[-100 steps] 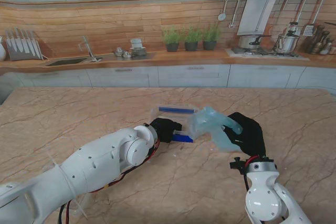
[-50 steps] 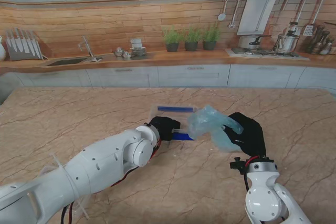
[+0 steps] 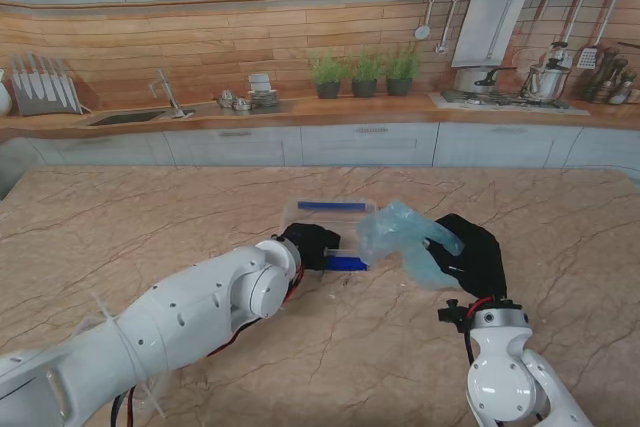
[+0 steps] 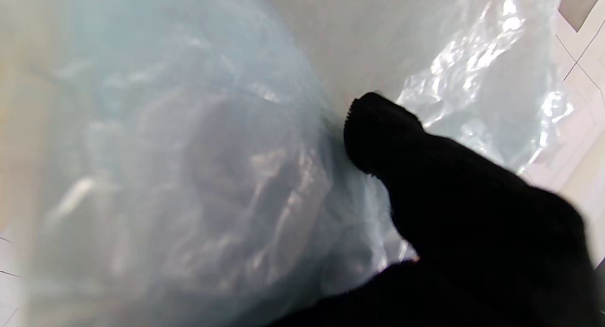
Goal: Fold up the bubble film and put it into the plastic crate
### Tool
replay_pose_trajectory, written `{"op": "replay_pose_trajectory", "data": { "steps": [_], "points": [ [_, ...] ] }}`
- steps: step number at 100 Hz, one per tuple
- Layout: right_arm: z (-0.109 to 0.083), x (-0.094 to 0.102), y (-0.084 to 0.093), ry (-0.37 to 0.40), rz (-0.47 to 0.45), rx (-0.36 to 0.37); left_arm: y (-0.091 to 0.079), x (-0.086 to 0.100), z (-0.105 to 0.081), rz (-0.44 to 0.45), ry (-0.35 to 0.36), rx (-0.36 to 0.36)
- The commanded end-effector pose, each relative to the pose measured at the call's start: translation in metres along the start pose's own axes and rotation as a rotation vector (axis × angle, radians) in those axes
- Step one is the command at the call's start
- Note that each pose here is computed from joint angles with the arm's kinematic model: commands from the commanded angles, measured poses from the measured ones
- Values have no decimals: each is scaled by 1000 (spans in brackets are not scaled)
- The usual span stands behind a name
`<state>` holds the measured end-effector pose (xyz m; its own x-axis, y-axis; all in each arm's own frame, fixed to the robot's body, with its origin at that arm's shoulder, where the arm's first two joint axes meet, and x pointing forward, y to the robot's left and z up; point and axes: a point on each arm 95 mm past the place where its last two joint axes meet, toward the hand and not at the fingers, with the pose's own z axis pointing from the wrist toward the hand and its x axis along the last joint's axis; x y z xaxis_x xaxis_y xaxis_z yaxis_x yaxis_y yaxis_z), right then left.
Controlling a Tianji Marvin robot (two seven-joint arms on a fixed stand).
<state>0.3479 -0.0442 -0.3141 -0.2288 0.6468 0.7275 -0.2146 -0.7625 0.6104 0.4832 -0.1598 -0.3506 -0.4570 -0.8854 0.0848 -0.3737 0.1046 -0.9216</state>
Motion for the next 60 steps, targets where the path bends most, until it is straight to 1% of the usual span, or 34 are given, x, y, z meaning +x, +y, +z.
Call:
{"op": "replay_pose_trajectory", "data": {
  "steps": [1,31,60],
  "points": [
    [-1,2,-1,-1,10,-6,6,1,0,-11,-4,-9],
    [-1,1,-2,-3,9,-4,1,5,-1,-43,-30,39],
    [-1,1,-2,-6,10,-5,-1,5,-4,-29,-13,71]
  ]
}}
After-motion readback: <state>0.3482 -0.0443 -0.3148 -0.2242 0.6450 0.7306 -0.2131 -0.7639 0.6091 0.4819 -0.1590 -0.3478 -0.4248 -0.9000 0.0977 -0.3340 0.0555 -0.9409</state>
